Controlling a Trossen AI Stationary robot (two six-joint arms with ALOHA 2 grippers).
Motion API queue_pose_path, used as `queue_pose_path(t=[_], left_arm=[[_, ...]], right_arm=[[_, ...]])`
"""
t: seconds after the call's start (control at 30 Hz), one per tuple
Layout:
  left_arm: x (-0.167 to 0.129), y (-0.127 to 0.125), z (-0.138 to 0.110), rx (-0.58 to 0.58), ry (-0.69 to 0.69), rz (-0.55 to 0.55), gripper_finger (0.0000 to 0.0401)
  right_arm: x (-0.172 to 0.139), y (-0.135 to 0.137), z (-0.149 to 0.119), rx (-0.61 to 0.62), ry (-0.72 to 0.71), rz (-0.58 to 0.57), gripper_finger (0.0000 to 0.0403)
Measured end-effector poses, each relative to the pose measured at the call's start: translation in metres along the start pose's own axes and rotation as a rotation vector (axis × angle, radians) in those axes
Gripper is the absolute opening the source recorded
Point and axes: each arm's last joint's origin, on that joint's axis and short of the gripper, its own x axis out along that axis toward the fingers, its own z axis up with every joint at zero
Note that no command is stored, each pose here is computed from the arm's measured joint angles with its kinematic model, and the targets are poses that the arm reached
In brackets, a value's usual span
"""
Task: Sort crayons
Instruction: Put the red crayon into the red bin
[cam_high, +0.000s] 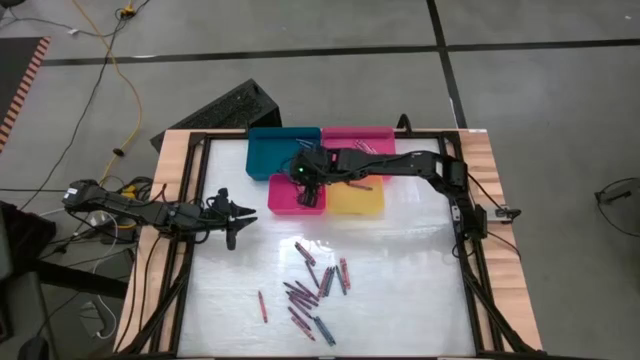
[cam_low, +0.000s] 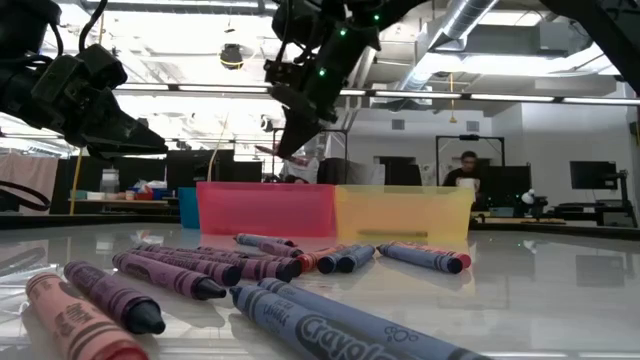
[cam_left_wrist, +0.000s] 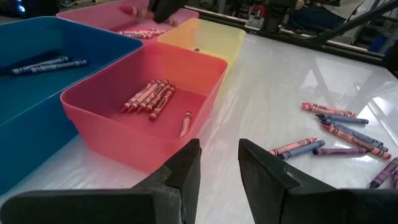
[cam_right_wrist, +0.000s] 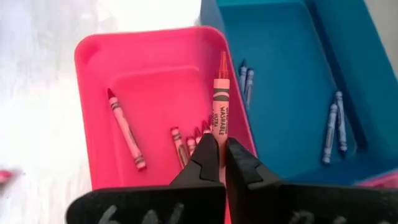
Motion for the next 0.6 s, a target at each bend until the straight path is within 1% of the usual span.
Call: queue_pose_path(t=[0.23,0.4,0.53,0.6], left_arm=[[0.000,0.000,0.000,0.000,0.000,0.001,0.0098],[0.000,0.000,0.000,0.002,0.000,0.001,0.0098],[0.000,0.000,0.000,0.002,0.000,0.001,0.0098],[0.000,0.000,0.000,0.001,0.000,0.001,0.0098]], right_arm=[[0.016,0.004,-0.009,0.004,-0.044,-0.003,0.0008],[0.015,0.004,-0.006,0.021,-0.071,-0.003,0.0008],[0.021,0.007,-0.011,0.023,-0.077,0.000,0.0008],[0.023,0.008,-0.011,0.044,-0.097,0.000,0.0008]])
